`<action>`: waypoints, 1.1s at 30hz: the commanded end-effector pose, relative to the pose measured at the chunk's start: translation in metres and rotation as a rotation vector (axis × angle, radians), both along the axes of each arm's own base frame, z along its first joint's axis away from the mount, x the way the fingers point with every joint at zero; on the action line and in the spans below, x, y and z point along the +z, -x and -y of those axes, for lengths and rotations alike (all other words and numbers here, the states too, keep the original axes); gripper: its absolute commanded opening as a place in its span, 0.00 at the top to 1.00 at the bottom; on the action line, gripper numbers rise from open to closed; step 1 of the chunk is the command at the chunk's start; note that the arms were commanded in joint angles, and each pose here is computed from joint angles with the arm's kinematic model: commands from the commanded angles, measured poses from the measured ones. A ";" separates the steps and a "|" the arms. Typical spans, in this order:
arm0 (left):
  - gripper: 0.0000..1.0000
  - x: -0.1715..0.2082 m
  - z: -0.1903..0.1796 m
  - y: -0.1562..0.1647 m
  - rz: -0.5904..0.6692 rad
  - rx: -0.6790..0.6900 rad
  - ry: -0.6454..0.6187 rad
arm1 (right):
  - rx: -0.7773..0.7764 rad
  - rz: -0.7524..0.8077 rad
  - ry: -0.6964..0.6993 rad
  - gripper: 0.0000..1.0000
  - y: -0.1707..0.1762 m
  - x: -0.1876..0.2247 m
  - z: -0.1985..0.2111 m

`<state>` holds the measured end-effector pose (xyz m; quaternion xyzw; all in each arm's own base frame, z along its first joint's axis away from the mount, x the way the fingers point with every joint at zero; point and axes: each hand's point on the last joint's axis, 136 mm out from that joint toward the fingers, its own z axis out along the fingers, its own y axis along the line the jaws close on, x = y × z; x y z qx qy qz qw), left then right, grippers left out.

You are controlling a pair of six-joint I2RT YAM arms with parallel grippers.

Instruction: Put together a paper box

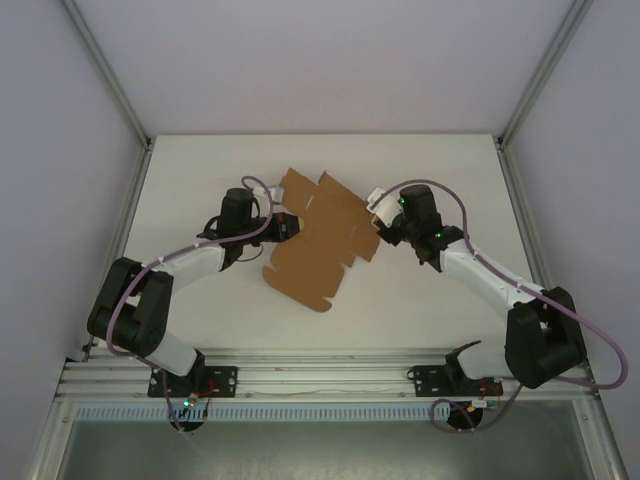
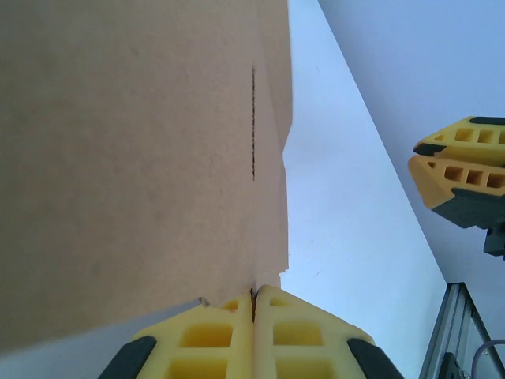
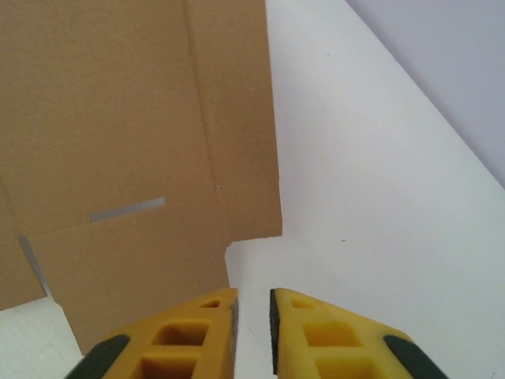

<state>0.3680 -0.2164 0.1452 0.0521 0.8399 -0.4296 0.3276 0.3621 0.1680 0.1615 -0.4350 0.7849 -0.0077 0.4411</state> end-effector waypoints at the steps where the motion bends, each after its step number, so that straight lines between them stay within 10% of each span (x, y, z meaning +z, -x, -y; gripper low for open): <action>1: 1.00 0.012 0.005 0.003 0.055 -0.069 0.005 | 0.030 0.001 -0.023 0.77 -0.004 0.009 -0.007; 8: 1.00 0.022 0.015 0.035 0.194 -0.281 -0.029 | 0.167 -0.228 -0.146 0.23 0.013 0.017 -0.003; 12: 1.00 0.033 0.017 0.047 0.256 -0.332 -0.014 | 0.296 -0.409 -0.182 0.20 0.037 0.015 -0.005; 26: 1.00 0.047 0.019 0.061 0.328 -0.373 -0.001 | 0.356 -0.529 -0.203 0.39 0.029 0.006 -0.014; 33: 1.00 0.046 0.018 0.057 0.320 -0.352 0.001 | 0.394 -0.570 -0.219 0.86 0.038 0.010 -0.018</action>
